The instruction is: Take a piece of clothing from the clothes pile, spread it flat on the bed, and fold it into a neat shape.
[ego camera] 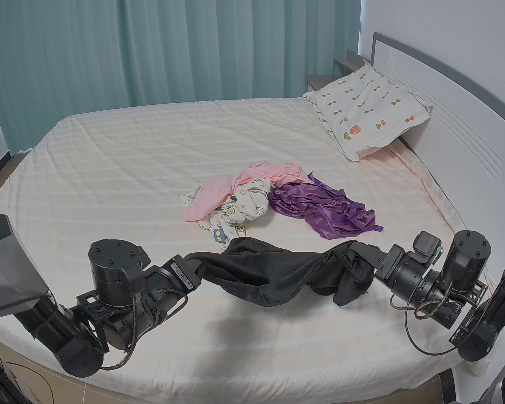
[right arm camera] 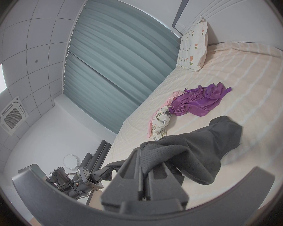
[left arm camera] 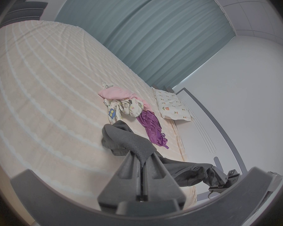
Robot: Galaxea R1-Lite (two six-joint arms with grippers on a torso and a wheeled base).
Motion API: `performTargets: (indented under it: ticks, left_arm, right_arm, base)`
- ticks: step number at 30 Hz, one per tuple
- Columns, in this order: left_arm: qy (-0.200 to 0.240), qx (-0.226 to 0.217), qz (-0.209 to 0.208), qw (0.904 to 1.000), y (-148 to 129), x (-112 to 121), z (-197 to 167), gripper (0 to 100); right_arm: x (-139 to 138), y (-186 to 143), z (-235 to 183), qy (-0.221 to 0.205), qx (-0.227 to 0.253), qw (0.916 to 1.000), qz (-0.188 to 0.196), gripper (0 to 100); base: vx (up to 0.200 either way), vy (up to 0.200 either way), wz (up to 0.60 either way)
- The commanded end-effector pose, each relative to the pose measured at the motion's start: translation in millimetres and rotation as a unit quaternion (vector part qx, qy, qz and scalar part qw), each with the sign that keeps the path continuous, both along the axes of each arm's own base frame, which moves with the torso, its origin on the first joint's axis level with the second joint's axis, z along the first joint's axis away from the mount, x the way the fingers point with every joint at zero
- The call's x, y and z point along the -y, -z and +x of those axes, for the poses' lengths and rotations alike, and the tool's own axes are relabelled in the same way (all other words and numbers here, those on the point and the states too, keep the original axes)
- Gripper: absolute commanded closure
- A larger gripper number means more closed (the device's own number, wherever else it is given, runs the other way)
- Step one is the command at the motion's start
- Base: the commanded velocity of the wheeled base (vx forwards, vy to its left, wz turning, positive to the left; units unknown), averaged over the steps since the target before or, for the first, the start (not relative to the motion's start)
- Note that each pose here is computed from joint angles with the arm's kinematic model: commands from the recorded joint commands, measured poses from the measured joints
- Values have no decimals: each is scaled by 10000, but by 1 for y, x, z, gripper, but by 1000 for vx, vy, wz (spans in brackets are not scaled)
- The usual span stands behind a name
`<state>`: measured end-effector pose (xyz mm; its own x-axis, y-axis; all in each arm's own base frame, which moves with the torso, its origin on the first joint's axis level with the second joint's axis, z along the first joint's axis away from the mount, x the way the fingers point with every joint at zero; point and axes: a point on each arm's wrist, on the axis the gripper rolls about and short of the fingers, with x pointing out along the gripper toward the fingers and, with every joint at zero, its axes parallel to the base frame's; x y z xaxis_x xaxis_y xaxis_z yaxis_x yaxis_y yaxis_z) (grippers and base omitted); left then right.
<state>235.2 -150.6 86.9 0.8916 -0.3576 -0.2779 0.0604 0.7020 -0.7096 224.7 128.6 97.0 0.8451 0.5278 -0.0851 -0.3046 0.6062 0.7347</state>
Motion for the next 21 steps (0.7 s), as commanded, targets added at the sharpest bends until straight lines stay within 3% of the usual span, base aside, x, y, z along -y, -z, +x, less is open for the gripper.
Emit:
performTargets:
  ticks: [1, 21]
  left_arm:
    - [-7, 35, -20, 10000, -2, -1, -1, 100]
    - [34, 45, -52, 10000, -4, 0, -2, 100]
  right_arm:
    - [-1, -2, -1, -32, 65, 10000, 36, 100]
    - [-9, -2, -4, -199, 60, 9998, 71, 100]
  base:
    - [0, 200, 0]
    - [0, 200, 0]
